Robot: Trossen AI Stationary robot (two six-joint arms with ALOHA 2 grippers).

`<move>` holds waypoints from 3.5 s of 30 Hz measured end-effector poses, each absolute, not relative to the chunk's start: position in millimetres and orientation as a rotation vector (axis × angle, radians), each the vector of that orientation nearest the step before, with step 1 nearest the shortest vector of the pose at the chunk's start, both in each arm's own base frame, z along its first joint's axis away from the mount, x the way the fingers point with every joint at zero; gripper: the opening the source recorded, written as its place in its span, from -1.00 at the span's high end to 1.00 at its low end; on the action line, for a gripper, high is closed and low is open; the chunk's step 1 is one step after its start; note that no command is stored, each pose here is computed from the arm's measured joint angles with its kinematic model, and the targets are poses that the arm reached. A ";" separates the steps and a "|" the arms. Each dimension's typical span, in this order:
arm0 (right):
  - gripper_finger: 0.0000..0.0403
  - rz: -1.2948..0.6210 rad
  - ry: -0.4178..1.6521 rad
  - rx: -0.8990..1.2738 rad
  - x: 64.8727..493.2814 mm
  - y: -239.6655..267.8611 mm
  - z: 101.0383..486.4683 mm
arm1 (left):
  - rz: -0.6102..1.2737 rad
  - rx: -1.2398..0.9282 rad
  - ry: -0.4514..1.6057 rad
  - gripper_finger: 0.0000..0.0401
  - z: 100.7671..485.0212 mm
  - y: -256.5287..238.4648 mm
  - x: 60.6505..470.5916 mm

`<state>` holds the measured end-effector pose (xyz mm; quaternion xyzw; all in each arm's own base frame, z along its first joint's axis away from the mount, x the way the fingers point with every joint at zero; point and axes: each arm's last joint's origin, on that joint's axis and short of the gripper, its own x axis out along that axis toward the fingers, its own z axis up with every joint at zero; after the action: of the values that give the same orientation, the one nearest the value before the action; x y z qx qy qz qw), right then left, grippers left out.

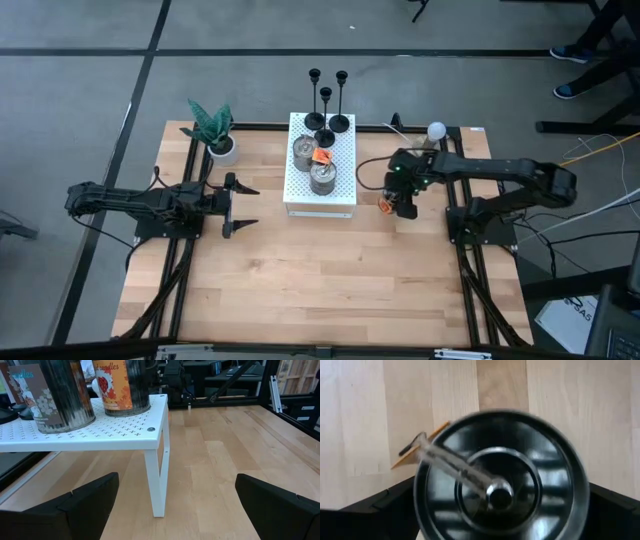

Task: Pick & Place candle stick holders
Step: Put the orange scented candle on the shelf

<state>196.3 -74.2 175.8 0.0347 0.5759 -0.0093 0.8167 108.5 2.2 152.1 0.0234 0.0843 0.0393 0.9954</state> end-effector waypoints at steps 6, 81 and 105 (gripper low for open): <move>-0.98 -0.022 1.239 0.086 198.9 -75.1 171.6 | 0.079 0.047 0.169 -0.99 152.1 2.1 108.5; -0.78 -0.090 1.302 0.115 206.7 -80.0 274.5 | 0.079 0.047 0.169 -0.99 152.1 2.2 108.5; -0.78 -0.115 1.099 -0.047 235.3 -71.0 333.7 | 0.079 0.047 0.169 -0.99 152.1 2.2 108.5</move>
<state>235.3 -71.0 333.7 -0.0221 0.5219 -0.0547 0.8510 108.5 2.2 152.1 0.0233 0.0843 0.0393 0.9954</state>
